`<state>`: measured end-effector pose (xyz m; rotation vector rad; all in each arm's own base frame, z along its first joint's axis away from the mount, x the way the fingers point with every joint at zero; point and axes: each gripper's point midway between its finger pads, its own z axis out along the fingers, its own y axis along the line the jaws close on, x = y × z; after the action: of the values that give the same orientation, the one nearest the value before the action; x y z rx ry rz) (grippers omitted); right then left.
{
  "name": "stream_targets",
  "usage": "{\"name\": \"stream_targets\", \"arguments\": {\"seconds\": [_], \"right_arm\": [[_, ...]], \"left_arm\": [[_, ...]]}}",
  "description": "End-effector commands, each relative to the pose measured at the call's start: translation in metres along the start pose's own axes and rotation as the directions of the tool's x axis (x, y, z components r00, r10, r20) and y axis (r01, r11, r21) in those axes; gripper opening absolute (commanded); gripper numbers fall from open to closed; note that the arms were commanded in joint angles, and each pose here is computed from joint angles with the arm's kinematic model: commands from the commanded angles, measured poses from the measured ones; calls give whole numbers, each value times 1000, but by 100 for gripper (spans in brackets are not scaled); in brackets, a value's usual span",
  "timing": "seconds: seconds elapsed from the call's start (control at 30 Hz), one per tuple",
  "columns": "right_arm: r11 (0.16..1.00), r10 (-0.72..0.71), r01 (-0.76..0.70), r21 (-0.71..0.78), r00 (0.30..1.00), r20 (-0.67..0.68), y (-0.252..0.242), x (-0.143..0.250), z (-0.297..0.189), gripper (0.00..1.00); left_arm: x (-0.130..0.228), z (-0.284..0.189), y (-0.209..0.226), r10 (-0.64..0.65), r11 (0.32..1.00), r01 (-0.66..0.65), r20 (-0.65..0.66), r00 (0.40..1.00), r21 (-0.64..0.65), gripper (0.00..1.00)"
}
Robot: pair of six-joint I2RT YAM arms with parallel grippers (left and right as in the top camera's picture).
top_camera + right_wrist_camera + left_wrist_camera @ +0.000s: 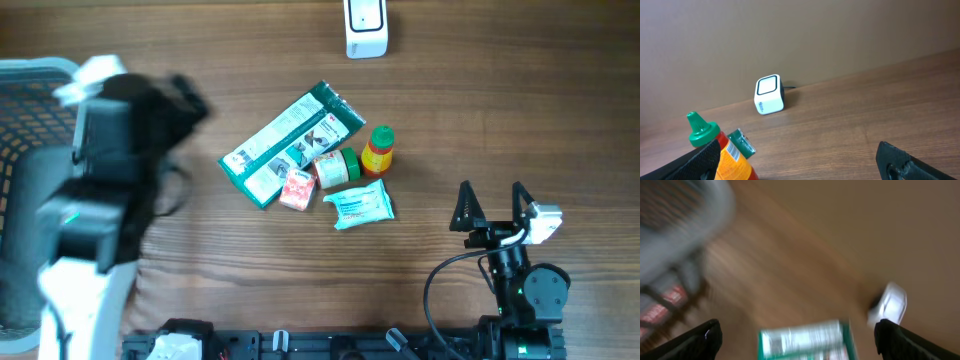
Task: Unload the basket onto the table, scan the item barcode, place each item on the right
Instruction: 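Place wipes pack on table right of jar with left gripper, then reach left gripper into basket and grasp red Nescafe sachet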
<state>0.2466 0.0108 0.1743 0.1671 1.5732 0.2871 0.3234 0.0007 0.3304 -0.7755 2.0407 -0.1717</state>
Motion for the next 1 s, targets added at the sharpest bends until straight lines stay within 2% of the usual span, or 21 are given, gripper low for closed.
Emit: {"name": "stream_targets", "arguments": {"seconds": [0.0,0.07,0.13,0.2,0.23,0.3,0.37,0.4,0.5,0.53,0.63,0.67,0.7,0.77,0.8,0.83,0.87,0.93,0.97], "right_arm": [[1000,-13,13,-5,1000,10,1,-2,0,100],[1000,-13,13,-5,1000,10,1,-2,0,100],[1000,-13,13,-5,1000,10,1,-2,0,100],[1000,-13,13,-5,1000,10,1,-2,0,100],[1000,-13,13,-5,1000,10,1,-2,0,100],[1000,-13,13,-5,1000,10,1,-2,0,100],[1000,-13,13,-5,1000,10,1,-2,0,100],[1000,-13,13,-5,1000,10,1,-2,0,100],[1000,-13,13,-5,1000,10,1,-2,0,99],[1000,-13,13,-5,1000,10,1,-2,0,100],[1000,-13,13,-5,1000,10,1,-2,0,100],[1000,-13,13,-5,1000,10,1,-2,0,100],[1000,-13,13,-5,1000,10,1,-2,0,100],[1000,-13,13,-5,1000,10,1,-2,0,99],[1000,-13,13,-5,1000,10,1,-2,0,100],[1000,-13,13,-5,1000,10,1,-2,0,100],[1000,-13,13,-5,1000,10,1,-2,0,100],[1000,-13,13,-5,1000,10,1,-2,0,100],[1000,-12,12,-5,1000,10,1,-2,0,99]], "left_arm": [[-69,-32,59,-200,978,206,198,960,-12,100],[-92,-40,95,-298,944,325,284,911,-52,100],[-103,-39,151,-450,839,526,367,814,-139,100],[-92,-25,205,-649,631,749,393,652,-201,100],[-82,-13,233,-747,478,850,406,526,-223,100],[-68,12,257,-851,291,927,379,364,-237,100],[-54,41,274,-921,120,958,331,204,-259,100],[-41,61,284,-943,-14,959,322,81,-282,100],[-7,91,297,-918,-286,893,367,-151,-347,100],[10,103,302,-883,-398,839,404,-239,-372,100],[28,120,311,-873,-427,798,426,-239,-427,99],[36,125,314,-874,-418,789,437,-214,-451,99],[43,132,320,-873,-395,784,462,-158,-478,99],[52,138,322,-868,-381,775,484,-113,-504,97],[55,144,320,-888,-333,776,455,-67,-536,65],[55,147,318,-906,-282,780,423,-25,-558,39],[55,151,315,-920,-233,784,392,14,-575,27],[55,153,311,-931,-186,783,362,53,-594,8],[55,154,310,-935,-165,781,348,70,-602,4]]}}
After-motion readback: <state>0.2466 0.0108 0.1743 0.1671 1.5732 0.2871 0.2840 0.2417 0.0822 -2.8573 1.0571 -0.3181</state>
